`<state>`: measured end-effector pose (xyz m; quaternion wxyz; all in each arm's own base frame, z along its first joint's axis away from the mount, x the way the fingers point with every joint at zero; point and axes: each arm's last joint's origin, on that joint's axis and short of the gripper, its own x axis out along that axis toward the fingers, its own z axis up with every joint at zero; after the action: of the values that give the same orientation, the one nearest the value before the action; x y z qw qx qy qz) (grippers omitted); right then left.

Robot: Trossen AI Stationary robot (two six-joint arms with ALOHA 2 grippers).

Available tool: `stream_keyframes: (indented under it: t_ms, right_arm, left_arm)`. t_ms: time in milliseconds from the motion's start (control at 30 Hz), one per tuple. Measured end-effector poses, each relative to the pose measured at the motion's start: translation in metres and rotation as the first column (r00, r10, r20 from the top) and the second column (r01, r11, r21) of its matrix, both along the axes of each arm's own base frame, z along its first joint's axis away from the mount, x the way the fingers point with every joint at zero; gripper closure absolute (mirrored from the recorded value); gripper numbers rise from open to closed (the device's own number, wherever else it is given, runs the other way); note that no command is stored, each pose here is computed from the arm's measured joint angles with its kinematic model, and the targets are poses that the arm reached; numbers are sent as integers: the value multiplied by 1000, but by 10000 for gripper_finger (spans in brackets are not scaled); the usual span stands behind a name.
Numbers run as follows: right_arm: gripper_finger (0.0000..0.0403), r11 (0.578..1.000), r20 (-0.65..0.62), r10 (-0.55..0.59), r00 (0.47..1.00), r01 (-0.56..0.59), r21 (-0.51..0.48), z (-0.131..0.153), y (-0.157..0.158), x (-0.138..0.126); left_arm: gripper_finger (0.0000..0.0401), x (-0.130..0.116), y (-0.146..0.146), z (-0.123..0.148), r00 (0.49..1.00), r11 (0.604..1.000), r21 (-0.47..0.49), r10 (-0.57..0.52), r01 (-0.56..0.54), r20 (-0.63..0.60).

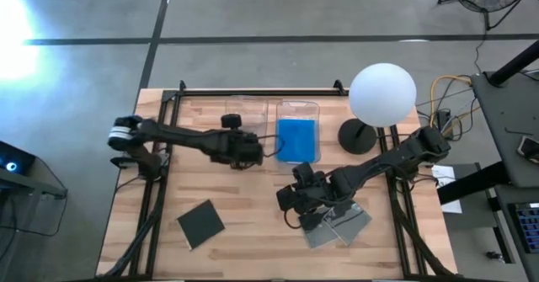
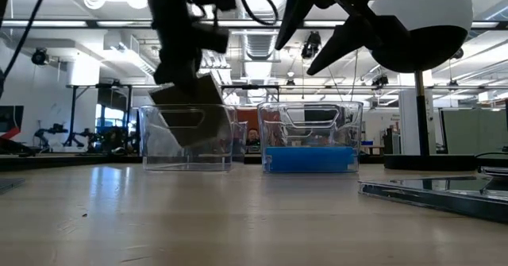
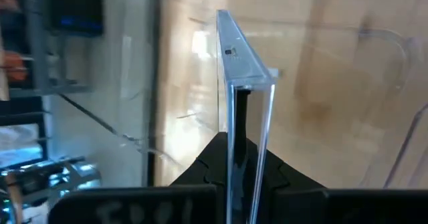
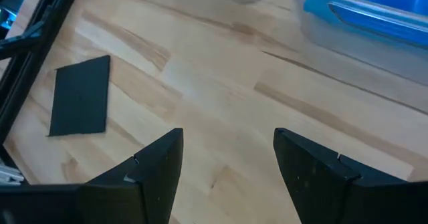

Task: Pick & place jewel cases by type
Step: Put the black cd case into the left transparent bin

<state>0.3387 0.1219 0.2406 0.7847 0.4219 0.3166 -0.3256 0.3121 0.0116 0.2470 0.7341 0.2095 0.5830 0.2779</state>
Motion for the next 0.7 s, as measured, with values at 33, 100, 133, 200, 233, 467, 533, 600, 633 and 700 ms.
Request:
stream_keyframes:
  t_ms: [33, 100, 133, 200, 233, 467, 533, 600, 633, 700]
  right_arm:
    - [174, 1000, -1, -1, 1000, 1, 3, 0, 0, 0]
    - [174, 1000, -3, 8, 1000, -8, 14, 0, 1, 0]
    - [174, 1000, -6, 13, 1000, -13, 18, 0, 2, 0]
    - [174, 1000, -8, 23, 1000, -23, 21, -1, 3, -1]
    - [174, 999, -9, 25, 1000, -25, 22, -1, 4, -1]
    - [174, 999, -14, 41, 999, -41, 16, -1, 7, -3]
    - [174, 999, -18, 45, 999, -45, 13, -1, 7, -3]
    - [174, 998, -26, 67, 997, -66, 20, -1, 8, -3]
    - [174, 997, -31, 77, 997, -77, 24, -1, 8, -3]
    - [174, 996, -36, 89, 995, -88, 32, -1, 8, -3]
  left_arm:
    - [398, 4, 3, -3, 1000, 1000, -22, 0, -1, -15]
    - [398, 10, 9, -7, 999, 999, -47, -7, 5, -42]
    - [398, 12, 11, -8, 998, 999, -45, -9, 6, -54]
    - [391, 15, 15, -10, 997, 999, -44, -15, 12, -69]
    - [384, 17, 16, -10, 997, 998, -52, -22, 18, -74]
    - [305, 17, 15, -9, 997, 977, -210, -56, 44, -51]
    - [284, 15, 12, -6, 997, 974, -224, -56, 42, -56]
    - [269, 12, 8, 3, 997, 970, -239, -55, 42, -48]
    - [264, 10, 5, 9, 998, 966, -256, -55, 44, -35]
    - [259, 6, 0, 22, 999, 953, -298, -53, 51, 3]
